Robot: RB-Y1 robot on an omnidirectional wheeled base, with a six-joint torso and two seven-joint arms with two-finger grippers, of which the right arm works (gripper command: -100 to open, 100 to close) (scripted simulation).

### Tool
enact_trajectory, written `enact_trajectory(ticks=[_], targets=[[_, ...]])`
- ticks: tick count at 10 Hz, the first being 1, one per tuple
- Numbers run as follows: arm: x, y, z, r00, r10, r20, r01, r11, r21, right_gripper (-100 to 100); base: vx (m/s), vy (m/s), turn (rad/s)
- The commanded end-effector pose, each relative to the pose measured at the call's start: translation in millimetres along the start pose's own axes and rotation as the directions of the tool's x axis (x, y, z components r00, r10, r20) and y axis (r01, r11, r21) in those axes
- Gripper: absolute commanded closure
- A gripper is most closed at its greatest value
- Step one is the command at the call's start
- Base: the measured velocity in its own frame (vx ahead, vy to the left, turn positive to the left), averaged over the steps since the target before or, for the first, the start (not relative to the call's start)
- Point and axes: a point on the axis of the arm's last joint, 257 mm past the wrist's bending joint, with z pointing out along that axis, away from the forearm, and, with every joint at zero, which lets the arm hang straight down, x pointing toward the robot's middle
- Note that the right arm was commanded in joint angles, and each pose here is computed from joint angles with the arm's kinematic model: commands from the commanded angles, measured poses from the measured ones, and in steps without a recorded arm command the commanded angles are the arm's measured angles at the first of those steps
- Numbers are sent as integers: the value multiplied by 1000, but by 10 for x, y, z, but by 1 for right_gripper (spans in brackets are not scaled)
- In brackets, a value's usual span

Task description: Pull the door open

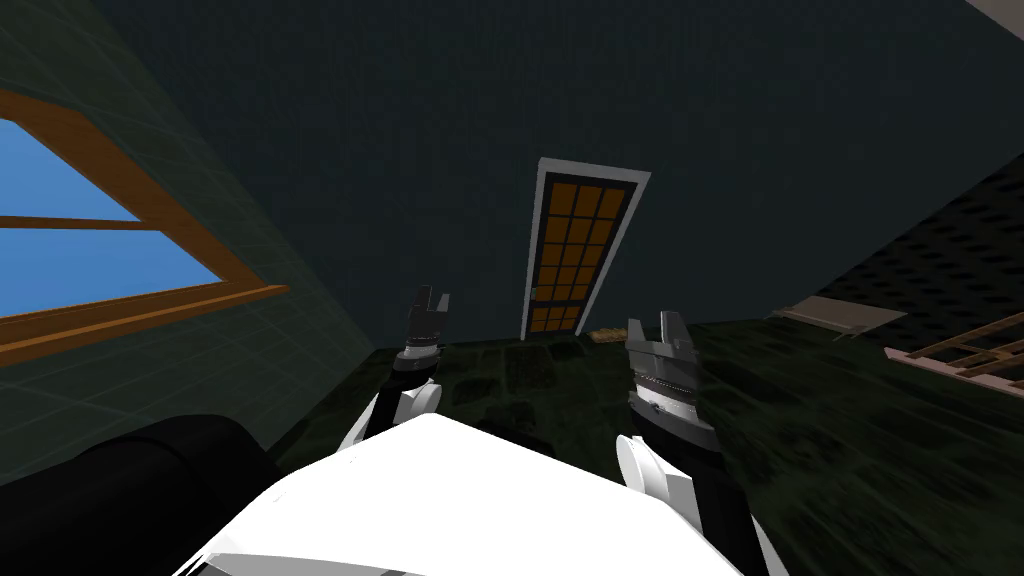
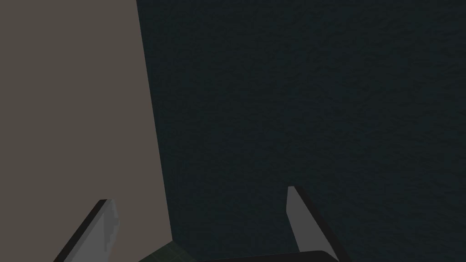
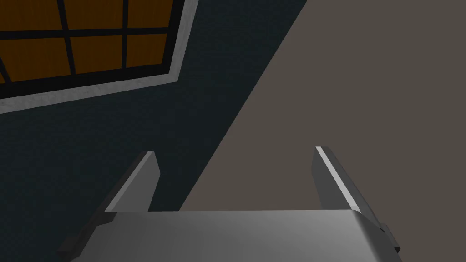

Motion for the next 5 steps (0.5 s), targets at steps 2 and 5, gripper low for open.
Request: enact_trajectory(ticks=[2, 5], targets=[[37, -150, -27, 999, -39, -15, 39, 999, 18, -100, 74, 0, 29], [88, -377, -74, 994, -98, -39, 100, 994, 42, -100, 108, 17, 33]])
